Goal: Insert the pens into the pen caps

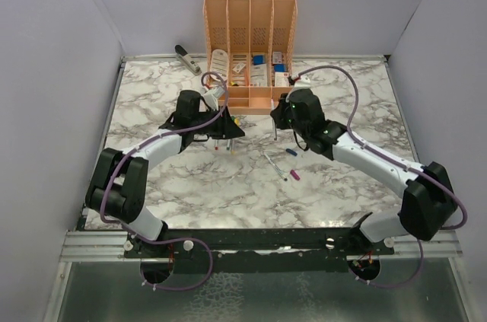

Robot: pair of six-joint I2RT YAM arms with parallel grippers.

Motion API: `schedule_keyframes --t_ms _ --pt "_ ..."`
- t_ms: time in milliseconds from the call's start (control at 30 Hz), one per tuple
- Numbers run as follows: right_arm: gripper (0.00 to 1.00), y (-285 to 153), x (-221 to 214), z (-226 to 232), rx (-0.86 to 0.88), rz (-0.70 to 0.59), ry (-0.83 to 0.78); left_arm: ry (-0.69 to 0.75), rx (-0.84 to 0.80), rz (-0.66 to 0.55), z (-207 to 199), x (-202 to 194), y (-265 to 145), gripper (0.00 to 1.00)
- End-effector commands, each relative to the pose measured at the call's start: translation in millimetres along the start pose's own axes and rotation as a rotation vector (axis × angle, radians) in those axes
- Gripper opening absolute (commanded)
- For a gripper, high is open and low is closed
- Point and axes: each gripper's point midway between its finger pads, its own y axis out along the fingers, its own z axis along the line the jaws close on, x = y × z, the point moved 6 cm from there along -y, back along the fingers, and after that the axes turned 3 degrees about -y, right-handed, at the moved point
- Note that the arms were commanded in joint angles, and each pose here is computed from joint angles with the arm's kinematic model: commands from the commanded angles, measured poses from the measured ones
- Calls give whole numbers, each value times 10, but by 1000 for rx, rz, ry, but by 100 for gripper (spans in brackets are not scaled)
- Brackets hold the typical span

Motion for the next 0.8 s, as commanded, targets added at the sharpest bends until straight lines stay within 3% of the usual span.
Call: schedule_keyframes --t_ms 0,267,767 --pt "1 -156 180 -10 67 -152 121 130 -289 -16 -461 93 -3 39" --pt "1 -331 241 83 202 -250 166 246 -404 31 -880 60 133 42" --pt "1 -433 244 183 306 -266 221 218 -382 31 -893 56 226 45"
